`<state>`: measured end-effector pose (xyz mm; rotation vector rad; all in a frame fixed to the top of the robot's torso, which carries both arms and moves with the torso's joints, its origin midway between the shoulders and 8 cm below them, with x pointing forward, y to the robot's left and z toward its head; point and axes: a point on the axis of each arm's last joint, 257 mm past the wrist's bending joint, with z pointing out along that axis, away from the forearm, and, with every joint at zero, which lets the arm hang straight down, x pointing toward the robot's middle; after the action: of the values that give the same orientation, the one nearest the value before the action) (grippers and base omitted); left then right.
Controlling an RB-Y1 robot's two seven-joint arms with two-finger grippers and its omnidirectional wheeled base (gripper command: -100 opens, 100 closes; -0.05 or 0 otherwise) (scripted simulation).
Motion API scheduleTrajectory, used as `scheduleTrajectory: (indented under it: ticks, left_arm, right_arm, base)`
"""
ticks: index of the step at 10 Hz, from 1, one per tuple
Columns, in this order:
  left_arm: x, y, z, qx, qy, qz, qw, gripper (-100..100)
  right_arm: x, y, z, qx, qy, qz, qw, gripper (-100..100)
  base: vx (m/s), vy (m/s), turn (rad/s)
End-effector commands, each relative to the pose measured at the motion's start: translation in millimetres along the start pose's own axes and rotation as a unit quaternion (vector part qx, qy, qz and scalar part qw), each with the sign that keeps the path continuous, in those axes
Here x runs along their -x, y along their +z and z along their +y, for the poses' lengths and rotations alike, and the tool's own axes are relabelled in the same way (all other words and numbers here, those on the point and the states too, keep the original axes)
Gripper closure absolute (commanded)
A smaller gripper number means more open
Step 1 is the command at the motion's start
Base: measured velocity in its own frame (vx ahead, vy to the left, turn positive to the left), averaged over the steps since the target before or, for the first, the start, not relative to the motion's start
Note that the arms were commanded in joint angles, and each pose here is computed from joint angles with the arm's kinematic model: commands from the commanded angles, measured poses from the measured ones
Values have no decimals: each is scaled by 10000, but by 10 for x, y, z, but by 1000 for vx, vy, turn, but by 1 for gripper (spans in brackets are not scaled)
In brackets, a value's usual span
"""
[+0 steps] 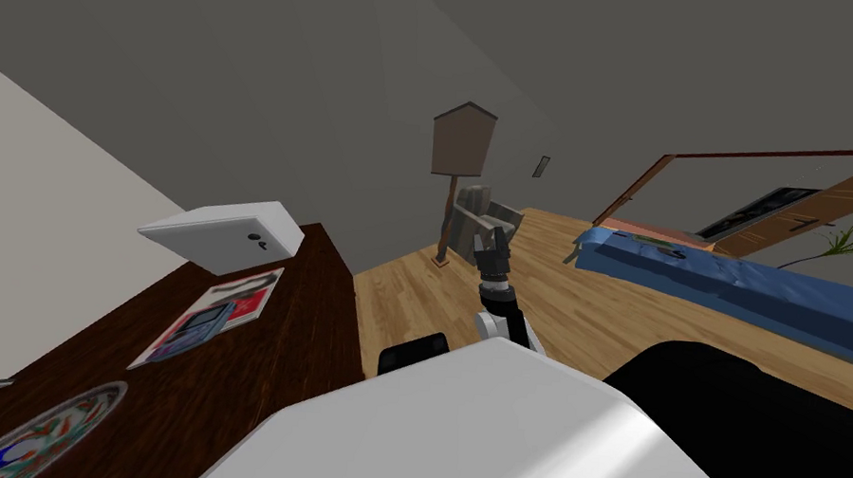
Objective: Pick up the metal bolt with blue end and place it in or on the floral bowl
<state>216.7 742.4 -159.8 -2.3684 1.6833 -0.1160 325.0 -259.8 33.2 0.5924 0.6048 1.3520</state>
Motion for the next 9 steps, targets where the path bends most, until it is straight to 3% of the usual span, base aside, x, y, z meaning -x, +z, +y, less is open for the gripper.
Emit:
scheduleTrajectory:
  ticks: [1,3,4,5,9]
  left_arm:
    - [0,0,0,0,0,0,10000,-100]
    - [0,0,0,0,0,0,10000,-100]
    - [-35,-56,-136,-168,-147,112,9997,-100]
    - [-56,-131,-273,-336,-104,115,9993,-100]
    - [100,-155,-220,-194,71,-216,9996,-100]
  right_arm:
    - [0,0,0,0,0,0,10000,0]
    - [0,0,0,0,0,0,10000,0]
    - [0,0,0,0,0,0,10000,0]
    - [-1,1,0,1,1,0,10000,0]
    - [0,0,0,0,0,0,10000,0]
  base:
    - [7,4,24]
    - [-4,-2,-14]
    - [-78,-41,-253]
    - [-64,-34,-211]
    - [-3,-1,-4]
